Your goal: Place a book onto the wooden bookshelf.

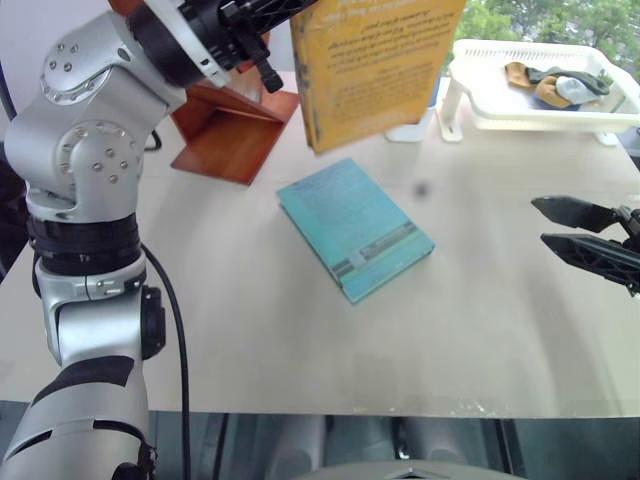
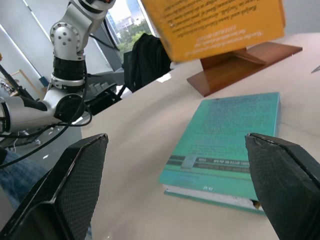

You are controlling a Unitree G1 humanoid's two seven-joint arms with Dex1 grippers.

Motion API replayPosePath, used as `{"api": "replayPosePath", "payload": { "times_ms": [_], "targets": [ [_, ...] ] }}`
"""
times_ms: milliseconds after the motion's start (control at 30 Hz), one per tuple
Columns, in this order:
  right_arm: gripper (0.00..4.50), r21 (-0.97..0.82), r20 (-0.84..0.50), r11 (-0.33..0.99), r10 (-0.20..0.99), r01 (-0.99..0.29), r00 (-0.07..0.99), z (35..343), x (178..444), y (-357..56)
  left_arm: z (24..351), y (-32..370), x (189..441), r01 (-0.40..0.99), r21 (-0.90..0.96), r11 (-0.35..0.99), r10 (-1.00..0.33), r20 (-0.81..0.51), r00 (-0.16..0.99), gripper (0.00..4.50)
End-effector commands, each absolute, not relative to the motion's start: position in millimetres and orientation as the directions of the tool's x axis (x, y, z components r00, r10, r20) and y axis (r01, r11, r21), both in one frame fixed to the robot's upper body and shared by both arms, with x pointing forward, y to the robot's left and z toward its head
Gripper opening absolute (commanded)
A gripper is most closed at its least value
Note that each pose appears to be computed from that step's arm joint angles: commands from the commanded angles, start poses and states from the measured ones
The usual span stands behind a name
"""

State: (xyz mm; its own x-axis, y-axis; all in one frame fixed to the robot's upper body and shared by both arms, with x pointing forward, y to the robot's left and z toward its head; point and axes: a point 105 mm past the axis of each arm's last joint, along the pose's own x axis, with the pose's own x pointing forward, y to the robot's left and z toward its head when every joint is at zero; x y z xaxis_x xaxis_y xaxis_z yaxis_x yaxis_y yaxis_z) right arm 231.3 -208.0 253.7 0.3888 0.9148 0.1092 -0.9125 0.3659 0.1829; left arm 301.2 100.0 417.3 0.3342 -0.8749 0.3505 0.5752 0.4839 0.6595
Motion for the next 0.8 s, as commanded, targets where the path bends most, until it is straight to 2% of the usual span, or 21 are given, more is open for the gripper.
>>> {"api": "replayPosePath", "payload": {
  "times_ms": [33,133,233,400,567,667,800],
  "targets": [
    [4.5,0.122,0.168,0.374,0.905,-0.919,0.391,272,227,-215,449,107,286,0.238,0.867,0.438,-0.879,0.358,0.315,0.5],
    [4.5,0.109,0.191,0.362,0.906,-0.926,0.377,278,226,-215,458,111,288,0.065,0.925,0.374,-0.879,0.331,0.344,0.5],
    [4.5,0.081,0.223,0.339,0.911,-0.937,0.348,287,226,-213,450,116,296,-0.051,0.972,0.23,-0.877,0.23,0.421,0.5],
    [4.5,0.056,0.294,0.302,0.906,-0.952,0.304,299,227,-212,434,137,315,-0.141,0.989,0.05,-0.826,0.12,0.551,0.5],
    [4.5,0.041,0.353,0.271,0.897,-0.962,0.268,309,234,-211,419,144,324,-0.153,0.985,-0.083,-0.796,0.027,0.605,0.5],
    [4.5,0.036,0.361,0.259,0.897,-0.965,0.254,311,237,-210,404,160,339,-0.07,0.989,-0.13,-0.739,-0.05,0.671,0.5],
    [4.5,0.026,0.373,0.247,0.897,-0.969,0.238,314,240,-209,390,171,349,0.003,0.989,-0.149,-0.705,-0.108,0.701,0.5]
  ]
}}
